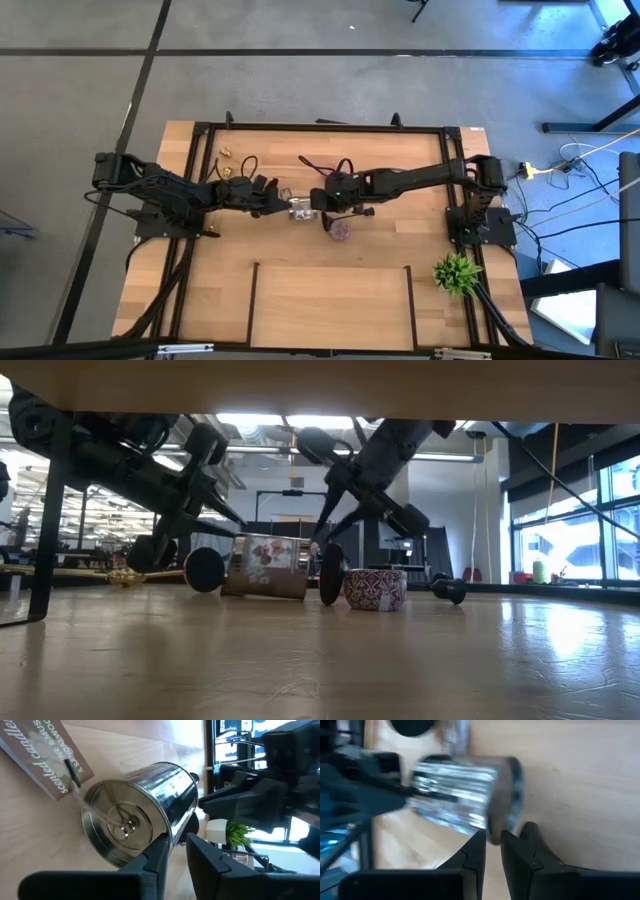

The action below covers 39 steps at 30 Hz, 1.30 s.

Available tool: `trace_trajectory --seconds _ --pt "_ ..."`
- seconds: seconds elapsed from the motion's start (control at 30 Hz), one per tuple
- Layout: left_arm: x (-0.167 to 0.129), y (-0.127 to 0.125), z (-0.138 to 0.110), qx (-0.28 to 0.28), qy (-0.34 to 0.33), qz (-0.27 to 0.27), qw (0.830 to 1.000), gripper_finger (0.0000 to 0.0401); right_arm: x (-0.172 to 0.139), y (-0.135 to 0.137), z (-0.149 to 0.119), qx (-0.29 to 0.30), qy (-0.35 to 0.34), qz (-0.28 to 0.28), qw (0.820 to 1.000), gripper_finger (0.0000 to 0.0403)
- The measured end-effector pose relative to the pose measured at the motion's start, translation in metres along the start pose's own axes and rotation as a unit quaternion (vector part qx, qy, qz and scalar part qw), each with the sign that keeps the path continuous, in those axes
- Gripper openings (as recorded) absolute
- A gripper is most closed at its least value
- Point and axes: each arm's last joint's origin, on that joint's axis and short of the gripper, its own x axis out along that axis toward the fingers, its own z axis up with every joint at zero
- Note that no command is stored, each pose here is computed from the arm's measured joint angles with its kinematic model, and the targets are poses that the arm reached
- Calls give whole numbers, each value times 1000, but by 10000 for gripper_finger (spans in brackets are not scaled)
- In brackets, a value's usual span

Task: Pick & Place candle stick holders
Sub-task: Put the silver scented candle on the shelf

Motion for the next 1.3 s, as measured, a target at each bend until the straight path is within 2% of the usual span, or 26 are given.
trace_trajectory --seconds 0.37,0.7,0.8,0.93,1.3 --pt "1 -2 0 5 4 -1 1000 60 24 -3 -2 9 30 16 999 62" --pt "4 -7 1 17 9 2 1000 59 24 -4 -2 7 30 16 999 62" --pt "4 -6 0 16 16 8 1000 46 24 -4 -2 6 30 17 999 62" --pt "4 -6 0 24 24 5 999 10 24 -4 -2 5 30 16 999 62" --pt "2 -8 0 22 23 0 999 3 24 -3 -2 -1 30 19 999 62"
